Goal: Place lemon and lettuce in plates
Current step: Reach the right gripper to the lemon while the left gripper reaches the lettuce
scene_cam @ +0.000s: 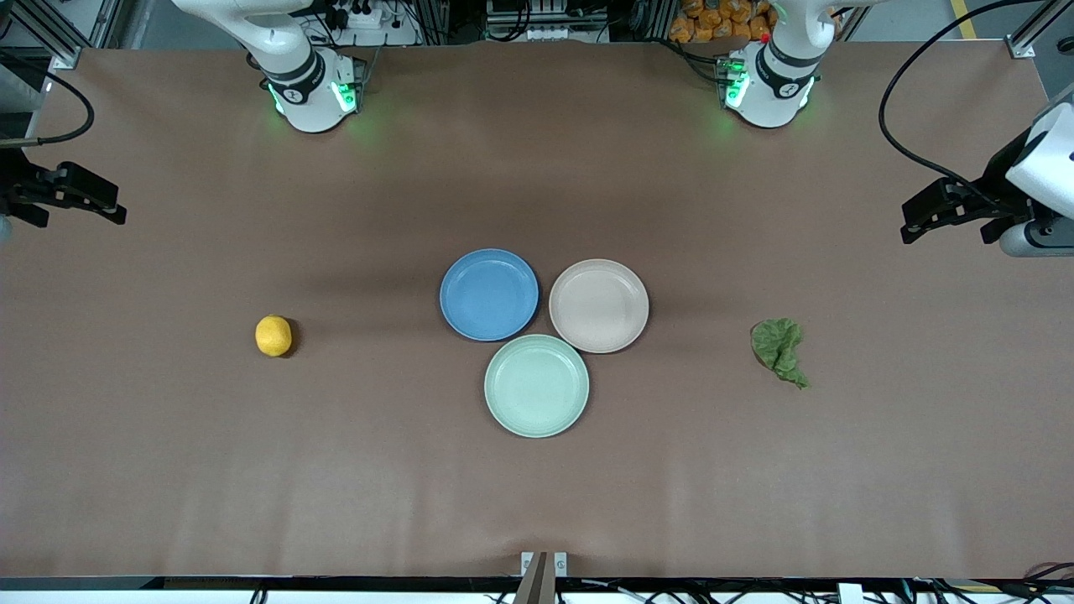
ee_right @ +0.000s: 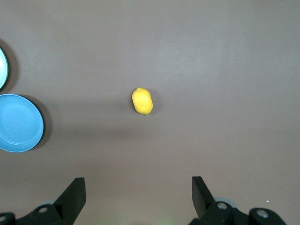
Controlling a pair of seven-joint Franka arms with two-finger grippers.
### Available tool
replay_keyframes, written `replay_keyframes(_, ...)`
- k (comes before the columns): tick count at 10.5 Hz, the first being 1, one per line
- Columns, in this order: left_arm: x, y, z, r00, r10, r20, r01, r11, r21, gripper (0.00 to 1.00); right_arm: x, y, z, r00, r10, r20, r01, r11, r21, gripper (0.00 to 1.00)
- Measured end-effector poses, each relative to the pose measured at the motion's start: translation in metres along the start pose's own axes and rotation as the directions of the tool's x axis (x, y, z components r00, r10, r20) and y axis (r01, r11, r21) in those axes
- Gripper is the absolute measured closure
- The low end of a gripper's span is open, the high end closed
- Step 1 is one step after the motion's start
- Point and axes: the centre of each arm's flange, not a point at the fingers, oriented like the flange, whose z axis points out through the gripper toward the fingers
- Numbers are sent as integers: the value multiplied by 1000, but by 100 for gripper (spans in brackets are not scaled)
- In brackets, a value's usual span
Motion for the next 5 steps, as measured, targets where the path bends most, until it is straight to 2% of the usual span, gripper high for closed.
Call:
replay_keyframes(3, -1, -1, 1, 1000, -2, 11, 2, 1000, 1, 0, 0, 0, 0, 1000, 0, 0, 0, 1000, 0, 0)
replay_keyframes(5, -1, -4, 13, 999, -6, 46, 6, 1000, 4, 0, 0, 0, 0, 1000, 0, 1, 0, 1000, 0, 0)
